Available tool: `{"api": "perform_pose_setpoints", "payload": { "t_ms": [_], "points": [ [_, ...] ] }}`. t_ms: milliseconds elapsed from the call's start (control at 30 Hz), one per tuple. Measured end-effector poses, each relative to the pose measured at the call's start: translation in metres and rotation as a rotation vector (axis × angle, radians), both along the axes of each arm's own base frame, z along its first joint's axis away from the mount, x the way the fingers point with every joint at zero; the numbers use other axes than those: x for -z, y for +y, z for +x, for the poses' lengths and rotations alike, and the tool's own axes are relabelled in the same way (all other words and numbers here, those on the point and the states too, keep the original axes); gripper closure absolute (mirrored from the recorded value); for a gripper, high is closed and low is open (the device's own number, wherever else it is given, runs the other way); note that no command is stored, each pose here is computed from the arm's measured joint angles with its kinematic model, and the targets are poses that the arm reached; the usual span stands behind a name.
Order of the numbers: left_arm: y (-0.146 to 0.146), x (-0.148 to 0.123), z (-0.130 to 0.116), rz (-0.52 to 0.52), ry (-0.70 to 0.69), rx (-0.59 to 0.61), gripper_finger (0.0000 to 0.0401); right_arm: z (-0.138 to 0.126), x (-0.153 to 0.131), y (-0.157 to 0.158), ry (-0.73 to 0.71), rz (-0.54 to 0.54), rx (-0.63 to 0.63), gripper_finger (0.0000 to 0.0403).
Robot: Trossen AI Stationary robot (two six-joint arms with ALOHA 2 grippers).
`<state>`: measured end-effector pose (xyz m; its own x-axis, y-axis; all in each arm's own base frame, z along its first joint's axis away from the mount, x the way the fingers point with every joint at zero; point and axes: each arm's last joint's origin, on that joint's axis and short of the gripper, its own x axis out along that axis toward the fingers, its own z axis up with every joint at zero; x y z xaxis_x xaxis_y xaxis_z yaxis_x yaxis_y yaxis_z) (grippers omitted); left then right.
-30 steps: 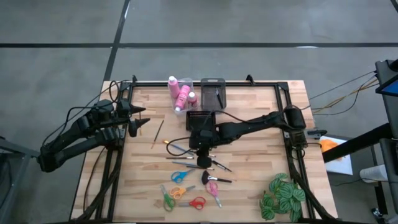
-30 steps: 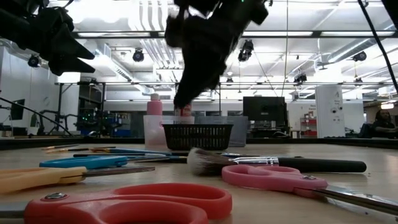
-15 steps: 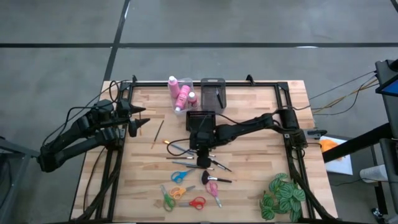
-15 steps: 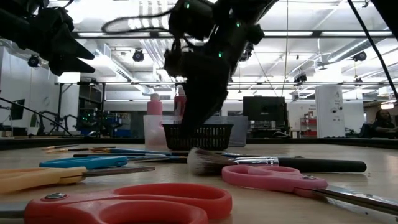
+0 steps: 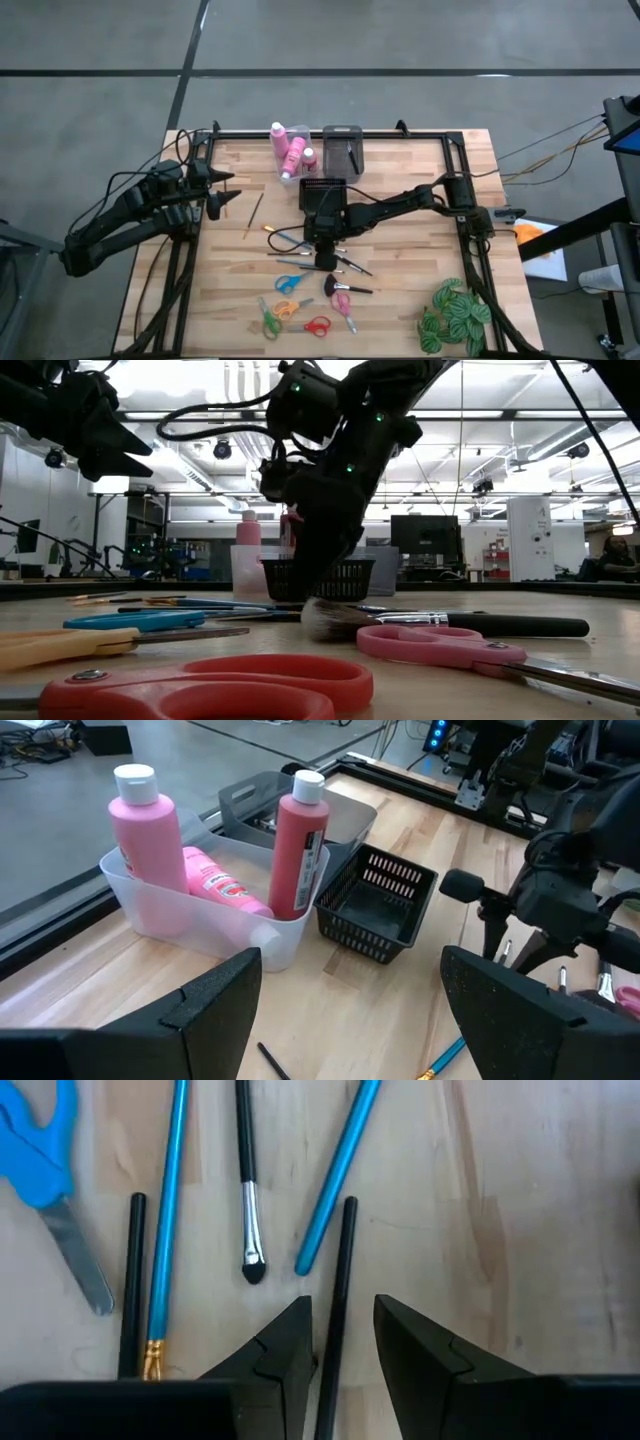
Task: Pick & Place Paint Supplies
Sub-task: Put the black paint brush into the gray bin
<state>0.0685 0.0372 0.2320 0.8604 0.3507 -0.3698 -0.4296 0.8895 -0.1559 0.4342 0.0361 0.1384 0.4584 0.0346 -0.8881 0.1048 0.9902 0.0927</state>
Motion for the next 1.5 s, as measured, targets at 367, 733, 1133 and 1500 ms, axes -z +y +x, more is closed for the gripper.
{"api": "perform_pose_setpoints", "payload": {
  "t_ms": [367,733,1133,1500],
  "points": [
    [0.0,0.0,0.0,0.0,0.0,0.0,0.009,-0.0036,0.0068,-0.0024,0.021,0.004,0.002,0.0294],
    [0.0,0.0,0.0,0.0,0.0,0.0,0.009,-0.0041,0.007,-0.0065,0.031,0.068,-0.016,0.0294],
    [0.0,0.0,0.0,0.0,0.0,0.0,0.009,-0.0047,0.0074,-0.0079,0.035,0.018,0.009,0.0388],
    [0.0,0.0,0.0,0.0,0.0,0.0,0.009,-0.0048,0.0074,-0.0079,0.037,0.018,0.011,0.0385]
  ]
}}
